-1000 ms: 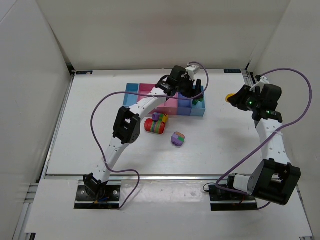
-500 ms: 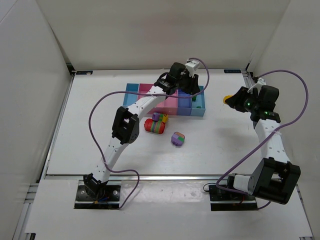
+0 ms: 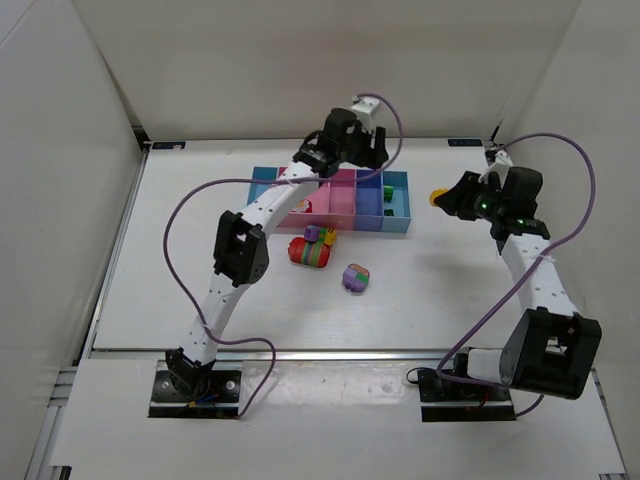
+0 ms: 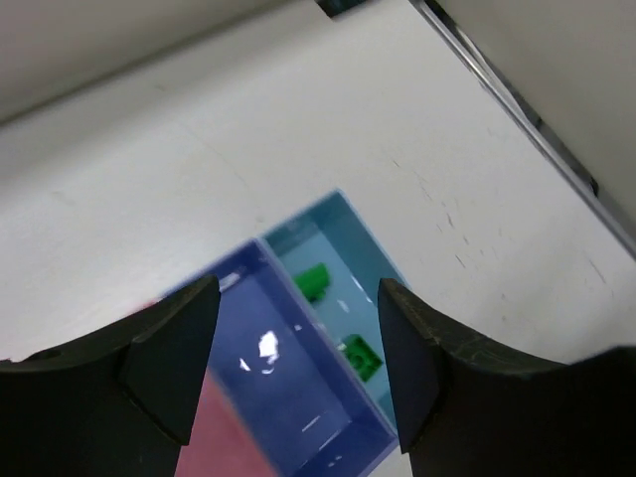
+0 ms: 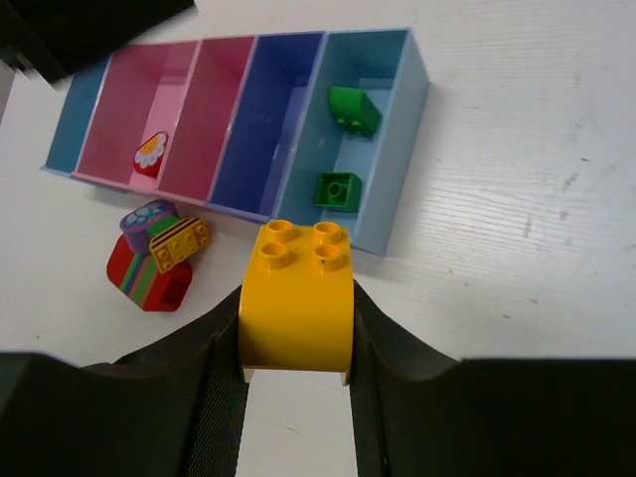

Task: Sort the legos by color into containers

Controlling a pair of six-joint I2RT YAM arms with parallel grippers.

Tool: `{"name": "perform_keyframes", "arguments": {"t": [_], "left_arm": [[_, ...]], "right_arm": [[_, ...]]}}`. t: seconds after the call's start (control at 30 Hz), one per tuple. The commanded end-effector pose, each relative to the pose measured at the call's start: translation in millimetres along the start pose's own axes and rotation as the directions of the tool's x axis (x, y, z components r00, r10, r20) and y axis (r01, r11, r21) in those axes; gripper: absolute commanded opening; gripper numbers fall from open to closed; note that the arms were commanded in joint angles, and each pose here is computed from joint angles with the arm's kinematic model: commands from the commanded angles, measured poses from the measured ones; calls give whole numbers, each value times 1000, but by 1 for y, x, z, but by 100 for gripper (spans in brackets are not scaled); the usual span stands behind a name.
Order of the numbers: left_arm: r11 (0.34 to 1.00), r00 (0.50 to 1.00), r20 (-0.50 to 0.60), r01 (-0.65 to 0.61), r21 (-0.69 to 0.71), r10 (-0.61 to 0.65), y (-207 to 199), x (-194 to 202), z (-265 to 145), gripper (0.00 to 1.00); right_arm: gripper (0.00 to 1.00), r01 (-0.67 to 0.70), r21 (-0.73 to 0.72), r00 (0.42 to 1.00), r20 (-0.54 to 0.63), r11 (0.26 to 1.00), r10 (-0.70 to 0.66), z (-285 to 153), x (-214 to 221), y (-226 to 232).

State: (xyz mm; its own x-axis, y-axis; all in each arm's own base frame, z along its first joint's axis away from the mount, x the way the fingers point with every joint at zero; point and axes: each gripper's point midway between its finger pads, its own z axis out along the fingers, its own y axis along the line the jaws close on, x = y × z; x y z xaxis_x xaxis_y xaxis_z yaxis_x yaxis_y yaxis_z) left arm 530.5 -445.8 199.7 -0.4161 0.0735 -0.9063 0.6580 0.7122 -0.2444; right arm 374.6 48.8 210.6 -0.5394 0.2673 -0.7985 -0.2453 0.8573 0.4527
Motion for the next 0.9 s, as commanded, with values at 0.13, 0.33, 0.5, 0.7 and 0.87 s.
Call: {"name": "perform_keyframes", "arguments": {"t": [0.13, 0.33, 0.5, 0.7, 0.87], "left_arm": [[947, 958, 269, -9, -322, 101, 90, -169, -175, 93], [914, 950, 312, 122, -387, 5, 162, -180, -302, 99], [889, 935, 342, 230, -395, -90, 175, -157, -378, 99], [853, 946, 264, 292, -432, -190, 185, -101, -405, 100], [839, 946, 252, 300, -455, -202, 186, -77, -425, 99]], "right_arm": [[0, 207, -236, 978, 32, 949, -206, 36, -10, 74], [0, 293, -442, 949, 25, 848, -315, 74, 5, 154], [0, 333, -576, 923, 37, 747, -383, 113, 20, 211], [0, 363, -648, 904, 71, 670, -421, 168, 33, 275], [0, 374, -655, 904, 97, 657, -417, 207, 37, 311]]}}
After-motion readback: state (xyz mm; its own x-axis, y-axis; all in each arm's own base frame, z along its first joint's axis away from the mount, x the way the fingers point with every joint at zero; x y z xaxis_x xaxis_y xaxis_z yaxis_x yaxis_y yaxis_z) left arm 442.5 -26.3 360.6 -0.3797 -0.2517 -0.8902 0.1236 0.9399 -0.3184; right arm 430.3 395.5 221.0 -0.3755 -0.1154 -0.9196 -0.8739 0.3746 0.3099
